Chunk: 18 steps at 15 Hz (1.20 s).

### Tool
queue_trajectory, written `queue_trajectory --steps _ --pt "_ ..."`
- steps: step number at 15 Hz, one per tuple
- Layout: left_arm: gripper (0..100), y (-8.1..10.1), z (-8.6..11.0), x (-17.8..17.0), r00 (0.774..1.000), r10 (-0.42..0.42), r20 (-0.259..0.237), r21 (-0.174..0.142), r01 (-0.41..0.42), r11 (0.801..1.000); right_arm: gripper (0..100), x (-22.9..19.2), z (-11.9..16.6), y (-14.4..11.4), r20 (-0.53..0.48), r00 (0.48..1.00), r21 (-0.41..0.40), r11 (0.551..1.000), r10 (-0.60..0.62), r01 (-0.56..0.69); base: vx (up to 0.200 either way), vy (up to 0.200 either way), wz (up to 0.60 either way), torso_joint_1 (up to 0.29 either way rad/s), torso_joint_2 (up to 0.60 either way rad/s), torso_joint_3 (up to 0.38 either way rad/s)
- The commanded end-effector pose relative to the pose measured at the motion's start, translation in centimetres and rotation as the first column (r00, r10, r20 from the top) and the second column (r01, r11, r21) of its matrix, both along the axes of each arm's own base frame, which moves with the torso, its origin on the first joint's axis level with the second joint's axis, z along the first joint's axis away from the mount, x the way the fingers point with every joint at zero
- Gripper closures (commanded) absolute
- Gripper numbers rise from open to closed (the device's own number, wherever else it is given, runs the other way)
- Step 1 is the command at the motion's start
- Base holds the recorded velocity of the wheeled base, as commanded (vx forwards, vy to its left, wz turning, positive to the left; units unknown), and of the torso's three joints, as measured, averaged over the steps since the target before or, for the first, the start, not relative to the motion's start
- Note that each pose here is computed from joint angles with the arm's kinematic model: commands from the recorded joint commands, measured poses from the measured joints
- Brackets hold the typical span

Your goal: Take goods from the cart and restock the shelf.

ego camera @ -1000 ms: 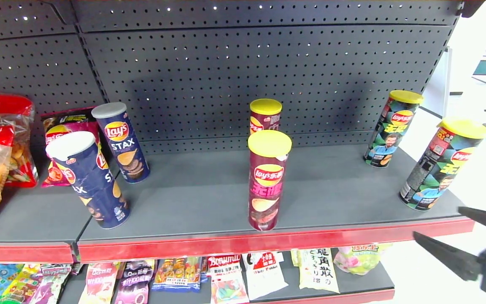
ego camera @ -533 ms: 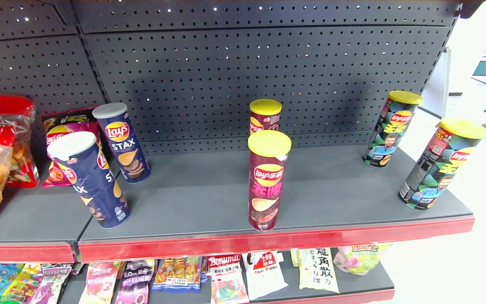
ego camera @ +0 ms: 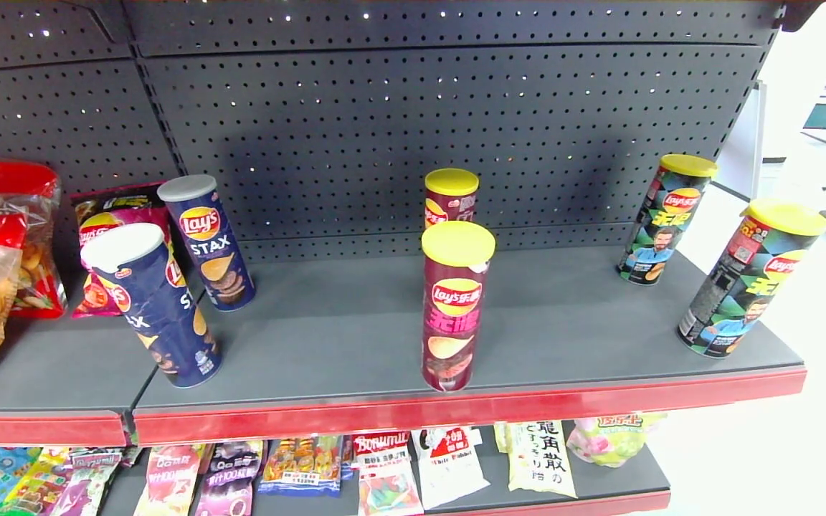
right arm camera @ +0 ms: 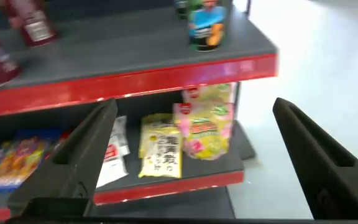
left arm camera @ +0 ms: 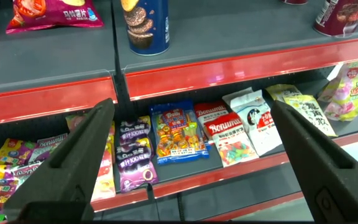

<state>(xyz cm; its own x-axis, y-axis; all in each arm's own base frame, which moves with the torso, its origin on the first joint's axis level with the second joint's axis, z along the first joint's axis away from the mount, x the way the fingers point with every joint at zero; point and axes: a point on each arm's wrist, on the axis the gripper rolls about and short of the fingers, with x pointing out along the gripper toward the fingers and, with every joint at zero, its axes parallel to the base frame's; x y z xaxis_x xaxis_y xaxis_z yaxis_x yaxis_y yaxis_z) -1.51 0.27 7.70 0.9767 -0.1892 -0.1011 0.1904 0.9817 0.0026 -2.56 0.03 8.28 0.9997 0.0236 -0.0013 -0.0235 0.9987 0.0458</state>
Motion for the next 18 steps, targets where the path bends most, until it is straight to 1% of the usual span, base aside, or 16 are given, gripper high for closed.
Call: queue_trajectory --steps 1,2,4,12,14,15,16,17,18 --pt "0 0.00 0.00 0.01 1.000 0.000 -0.002 0.000 0.000 1.000 0 0.03 -0.11 0.15 0.002 0.998 -0.052 0.996 0.068 -0.068 0.000 0.000 0.00 0.000 0.00 0.000" --pt "0 0.00 0.00 0.01 1.000 0.000 -0.002 0.000 0.000 1.000 0 0.23 -0.69 0.10 -0.013 0.999 -0.044 0.998 0.047 -0.048 0.000 0.000 0.00 0.000 0.00 0.000" --pt "0 0.00 0.00 0.01 1.000 0.000 -0.002 0.000 0.000 1.000 0 0.30 -0.71 0.00 0.001 1.000 -0.049 0.999 0.001 -0.001 0.000 0.000 0.00 0.000 0.00 0.000" --pt "0 0.00 0.00 0.00 1.000 0.000 0.000 0.000 0.000 1.000 0 0.30 -0.71 -0.02 0.001 1.000 -0.047 0.999 -0.010 0.010 0.000 0.000 0.00 0.000 0.00 0.000" --pt "0 -0.09 0.01 0.01 0.998 0.056 -0.003 0.002 -0.056 0.998 0 0.30 -0.72 -0.02 -0.001 1.000 -0.046 0.999 -0.010 0.010 0.000 0.000 0.00 0.000 0.00 0.000" --pt "0 -0.16 0.00 -0.01 0.995 0.102 -0.002 0.000 -0.102 0.995 0 0.30 -0.71 -0.02 0.001 1.000 -0.047 0.999 -0.010 0.010 0.000 0.000 0.00 0.000 0.00 0.000" --pt "0 -0.16 0.00 -0.02 0.995 0.104 0.000 0.000 -0.104 0.995 0 0.30 -0.71 -0.02 0.001 1.000 -0.047 0.999 -0.010 0.010 0.000 0.000 0.00 0.000 0.00 0.000" --pt "0 -0.19 -0.01 -0.06 0.992 0.123 0.005 -0.001 -0.123 0.992 0 0.30 -0.71 -0.02 0.001 1.000 -0.047 0.999 -0.010 0.010 0.000 0.000 0.00 0.000 0.00 0.000" --pt "0 -0.26 -0.01 -0.07 0.986 0.169 0.006 0.000 -0.169 0.986 0 0.30 -0.71 -0.02 0.001 1.000 -0.047 0.999 -0.008 0.008 0.000 0.000 0.00 0.000 0.00 0.000"
